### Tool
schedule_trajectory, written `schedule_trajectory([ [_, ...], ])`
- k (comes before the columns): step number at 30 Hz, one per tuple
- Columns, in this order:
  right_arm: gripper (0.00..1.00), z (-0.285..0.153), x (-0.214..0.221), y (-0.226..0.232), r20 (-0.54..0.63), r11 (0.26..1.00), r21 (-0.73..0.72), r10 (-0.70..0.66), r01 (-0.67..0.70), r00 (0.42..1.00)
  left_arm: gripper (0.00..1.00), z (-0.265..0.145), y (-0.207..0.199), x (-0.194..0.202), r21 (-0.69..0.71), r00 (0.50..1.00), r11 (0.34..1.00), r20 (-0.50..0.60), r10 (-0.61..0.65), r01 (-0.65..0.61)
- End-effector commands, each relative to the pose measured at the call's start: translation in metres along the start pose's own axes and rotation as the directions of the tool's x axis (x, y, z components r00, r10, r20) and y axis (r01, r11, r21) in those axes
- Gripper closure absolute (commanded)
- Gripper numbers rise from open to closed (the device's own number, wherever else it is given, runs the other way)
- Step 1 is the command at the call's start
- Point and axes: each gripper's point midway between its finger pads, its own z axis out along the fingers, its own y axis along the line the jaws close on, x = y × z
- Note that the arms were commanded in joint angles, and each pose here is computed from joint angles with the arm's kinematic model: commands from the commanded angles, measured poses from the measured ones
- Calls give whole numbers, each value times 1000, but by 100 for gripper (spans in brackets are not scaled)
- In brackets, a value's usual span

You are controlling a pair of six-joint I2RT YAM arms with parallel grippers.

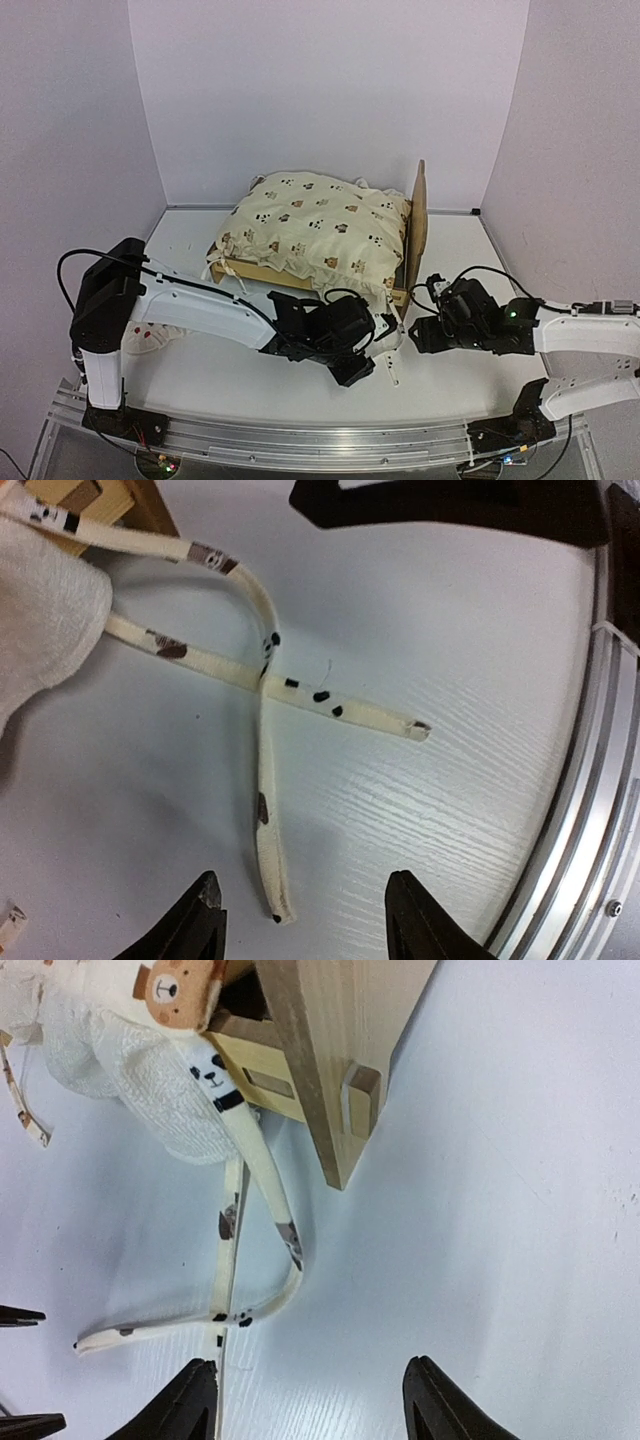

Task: Set up the pet bed

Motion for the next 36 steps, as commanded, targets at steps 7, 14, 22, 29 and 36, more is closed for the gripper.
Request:
schedule_trajectory([
  [7, 31, -21, 11, -25, 13, 998, 58, 30, -30, 999, 47, 7, -60, -50, 102, 986, 983, 81, 145, -153],
  [14, 30, -27, 10, -32, 27, 997, 75, 24, -25, 999, 51, 37, -68, -48, 93, 985, 981, 49, 168, -172],
  [22, 30, -27, 12, -35, 29, 996, 87, 13, -16, 999, 56, 63, -58, -36, 24, 983, 983, -9, 184, -183],
  [29, 30, -32, 5, -42, 61, 992, 123, 13, -20, 998, 59, 67, -48, -27, -54, 979, 978, -48, 198, -200],
  [36, 26, -58, -31, -54, 181, 978, 205, -2, -36, 983, 58, 61, -41, -23, -87, 984, 980, -21, 178, -179],
])
